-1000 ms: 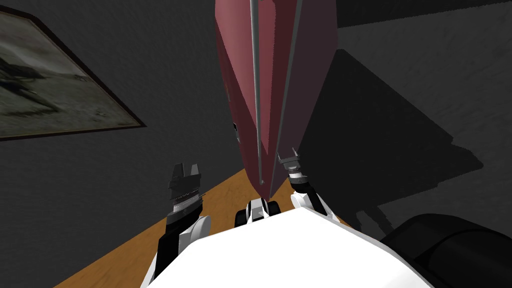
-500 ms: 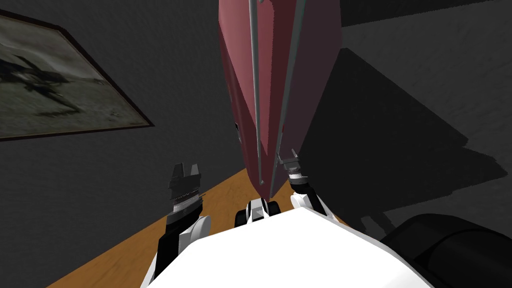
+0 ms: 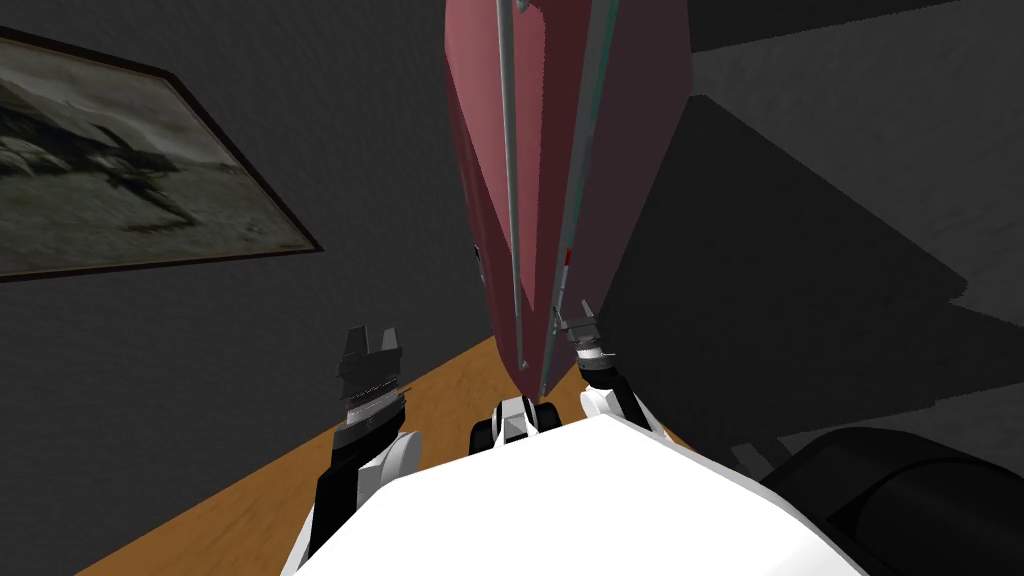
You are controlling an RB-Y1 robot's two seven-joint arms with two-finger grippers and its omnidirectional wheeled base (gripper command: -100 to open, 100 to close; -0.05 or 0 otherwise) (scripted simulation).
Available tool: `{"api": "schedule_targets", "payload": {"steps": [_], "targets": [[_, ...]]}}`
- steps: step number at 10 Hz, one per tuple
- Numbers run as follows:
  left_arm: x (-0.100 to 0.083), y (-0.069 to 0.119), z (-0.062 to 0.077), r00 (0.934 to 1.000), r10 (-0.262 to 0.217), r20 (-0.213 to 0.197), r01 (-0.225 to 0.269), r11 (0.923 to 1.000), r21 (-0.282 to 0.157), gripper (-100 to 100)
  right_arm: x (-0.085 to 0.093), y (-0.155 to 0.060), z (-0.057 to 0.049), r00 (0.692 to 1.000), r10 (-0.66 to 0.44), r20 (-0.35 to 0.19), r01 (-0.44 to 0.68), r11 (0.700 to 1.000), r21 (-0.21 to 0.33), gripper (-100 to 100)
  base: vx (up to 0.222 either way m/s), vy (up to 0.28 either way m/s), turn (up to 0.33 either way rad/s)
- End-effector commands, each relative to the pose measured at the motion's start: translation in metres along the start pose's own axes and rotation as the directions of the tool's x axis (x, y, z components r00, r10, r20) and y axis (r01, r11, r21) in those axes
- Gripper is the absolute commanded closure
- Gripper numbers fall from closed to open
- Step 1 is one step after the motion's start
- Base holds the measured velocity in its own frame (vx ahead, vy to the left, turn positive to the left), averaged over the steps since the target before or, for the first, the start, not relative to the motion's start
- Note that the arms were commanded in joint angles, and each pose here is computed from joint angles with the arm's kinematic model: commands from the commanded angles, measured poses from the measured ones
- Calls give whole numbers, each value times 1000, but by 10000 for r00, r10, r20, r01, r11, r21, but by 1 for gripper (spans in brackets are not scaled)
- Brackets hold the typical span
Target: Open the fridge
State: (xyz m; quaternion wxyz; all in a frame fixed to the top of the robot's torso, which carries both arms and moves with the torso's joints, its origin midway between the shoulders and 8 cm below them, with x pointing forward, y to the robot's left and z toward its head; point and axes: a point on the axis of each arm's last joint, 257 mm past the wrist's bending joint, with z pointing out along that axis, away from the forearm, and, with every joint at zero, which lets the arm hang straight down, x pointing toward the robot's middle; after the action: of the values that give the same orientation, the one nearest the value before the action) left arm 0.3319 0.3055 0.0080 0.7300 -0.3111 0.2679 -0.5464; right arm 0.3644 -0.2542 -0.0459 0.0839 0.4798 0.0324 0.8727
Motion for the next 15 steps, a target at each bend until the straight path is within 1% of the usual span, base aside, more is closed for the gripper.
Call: {"api": "schedule_targets", "payload": {"steps": [1, 2, 4, 5, 6, 7, 8, 9, 10, 11, 12, 13, 14, 15], "targets": [[0, 0, 0, 10000, -1, 0, 1, 10000, 1, 0, -8, 0, -3, 9951, 969, 178, -968, 9953, -68, -100, -14, 8, 73], [0, 0, 0, 10000, 0, 0, 0, 10000, 0, 0, -15, 0, -5, 9887, 1467, 302, -1462, 9891, -163, -100, -17, 9, 102], [0, 0, 0, 10000, 0, 0, 0, 10000, 0, 0, -15, 0, -5, 9810, 1917, 295, -1913, 9814, -177, -100, -9, 8, 34], [0, 0, 0, 10000, 0, 0, 0, 10000, 0, 0, -21, -1, -9, 9680, 2475, 411, -2464, 9687, -294, -100, -7, 9, 67], [0, 0, 0, 10000, 0, 0, 0, 10000, 0, 0, -21, -1, -9, 9608, 2745, 402, -2734, 9614, -306, -100, -12, 6, 83], [0, 0, 0, 10000, 0, 0, 0, 10000, 0, 0, -28, -1, -12, 9455, 3215, 512, -3195, 9466, -437, -100, -17, 9, 143], [0, 0, 0, 10000, -1, 0, 1, 10000, 1, 0, -28, -1, -12, 9351, 3508, 498, -3488, 9361, -453, -100, -16, 7, 67], [0, 0, 0, 10000, 0, 0, 0, 10000, 0, 0, -28, -1, -12, 9308, 3623, 492, -3602, 9317, -459, -100, -8, 6, -9], [0, 0, 0, 10000, 0, 0, 0, 10000, 0, 0, -36, -1, -15, 9080, 4149, 583, -4116, 9093, -610, -100, -9, 9, 78], [0, 0, 0, 10000, 0, 0, 0, 10000, 0, 0, -36, -1, -15, 8970, 4383, 567, -4349, 8983, -625, -100, -9, 7, 88], [0, 0, 0, 10000, 0, 0, 0, 10000, 0, 0, -43, -1, -18, 8742, 4812, 647, -4763, 8758, -781, -100, -13, 11, 139], [0, 0, 0, 10000, -1, 0, 1, 10000, 1, 0, -43, -1, -18, 8589, 5083, 622, -5033, 8604, -801, -100, -14, 9, 58], [0, 0, 0, 10000, 0, 0, 0, 10000, 0, 0, -49, -1, -22, 8332, 5487, 685, -5419, 8349, -962, -100, -11, 14, 85], [0, 0, 0, 10000, 0, 0, 0, 10000, 0, 0, -49, -1, -22, 8165, 5736, 655, -5667, 8180, -982, -100, -8, 9, 49]]}}
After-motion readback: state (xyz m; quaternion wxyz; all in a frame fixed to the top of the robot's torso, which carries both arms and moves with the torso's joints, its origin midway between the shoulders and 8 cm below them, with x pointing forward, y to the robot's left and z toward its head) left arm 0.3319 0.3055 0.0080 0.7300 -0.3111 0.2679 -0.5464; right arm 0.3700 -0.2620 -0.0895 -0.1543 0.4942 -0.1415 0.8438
